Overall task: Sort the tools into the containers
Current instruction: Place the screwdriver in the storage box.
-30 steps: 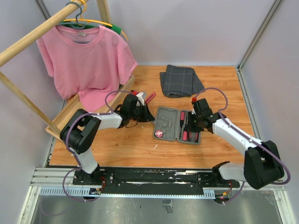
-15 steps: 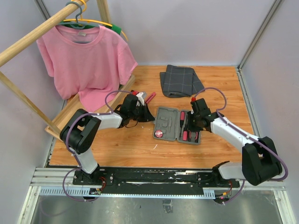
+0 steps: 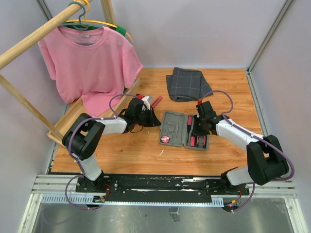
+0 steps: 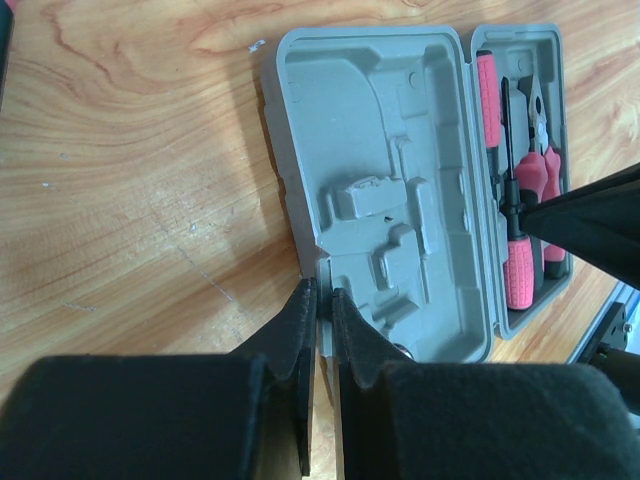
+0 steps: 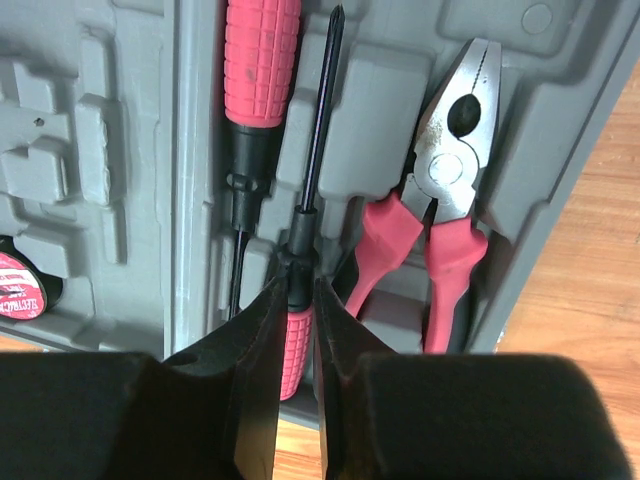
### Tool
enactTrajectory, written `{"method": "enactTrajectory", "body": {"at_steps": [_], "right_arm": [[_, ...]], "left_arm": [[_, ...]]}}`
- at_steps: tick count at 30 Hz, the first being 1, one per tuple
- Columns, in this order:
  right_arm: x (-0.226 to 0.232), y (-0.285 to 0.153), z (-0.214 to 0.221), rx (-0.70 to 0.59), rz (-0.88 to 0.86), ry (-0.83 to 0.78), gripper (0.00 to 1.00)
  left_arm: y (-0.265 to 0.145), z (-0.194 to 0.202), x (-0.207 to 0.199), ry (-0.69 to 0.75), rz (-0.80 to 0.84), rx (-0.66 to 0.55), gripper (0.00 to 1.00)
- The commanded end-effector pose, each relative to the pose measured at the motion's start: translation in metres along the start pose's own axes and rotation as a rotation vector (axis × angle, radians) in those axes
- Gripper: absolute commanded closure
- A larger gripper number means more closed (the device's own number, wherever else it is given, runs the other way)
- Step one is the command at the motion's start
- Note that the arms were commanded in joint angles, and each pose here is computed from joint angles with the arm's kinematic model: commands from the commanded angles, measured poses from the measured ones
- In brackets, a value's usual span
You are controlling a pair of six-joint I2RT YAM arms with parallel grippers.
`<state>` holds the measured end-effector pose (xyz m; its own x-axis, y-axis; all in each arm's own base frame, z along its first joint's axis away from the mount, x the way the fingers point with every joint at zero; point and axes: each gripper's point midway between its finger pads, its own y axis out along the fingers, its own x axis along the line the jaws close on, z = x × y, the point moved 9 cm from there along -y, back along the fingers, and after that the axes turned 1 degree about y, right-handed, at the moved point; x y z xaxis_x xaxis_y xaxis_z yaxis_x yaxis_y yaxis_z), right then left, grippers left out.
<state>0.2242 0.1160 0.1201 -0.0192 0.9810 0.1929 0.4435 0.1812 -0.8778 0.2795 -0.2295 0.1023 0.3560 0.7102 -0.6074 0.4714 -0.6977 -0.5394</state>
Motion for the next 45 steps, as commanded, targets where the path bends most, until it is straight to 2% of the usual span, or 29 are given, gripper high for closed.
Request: {"method": "enactTrajectory", "body": {"at_steps": [1, 10, 22, 29, 45], "right_arm": [[0.005, 0.002, -0.006, -0.016, 0.003, 0.005, 0.83], [0.003, 0.01, -0.001, 0.01, 0.014, -0.001, 0.86], [-0.005, 0.016, 0.015, 0.11, 0.087, -0.025, 0.99], [-0.012, 0.021, 0.032, 0.192, 0.168, -0.065, 0.99], [-0.019, 0.039, 0.072, 0.332, 0.22, -0.078, 0.99]], "left_arm": [[-0.003, -0.016, -0.006, 0.046, 0.018, -0.05, 0.99], [-0.003, -0.016, -0.006, 0.05, 0.012, -0.054, 0.99], [-0.004, -0.016, -0.007, 0.052, 0.012, -0.054, 0.99], [-0.005, -0.017, -0.007, 0.054, 0.009, -0.057, 0.99], [-0.006, -0.017, -0.007, 0.057, 0.005, -0.061, 1.0]]}}
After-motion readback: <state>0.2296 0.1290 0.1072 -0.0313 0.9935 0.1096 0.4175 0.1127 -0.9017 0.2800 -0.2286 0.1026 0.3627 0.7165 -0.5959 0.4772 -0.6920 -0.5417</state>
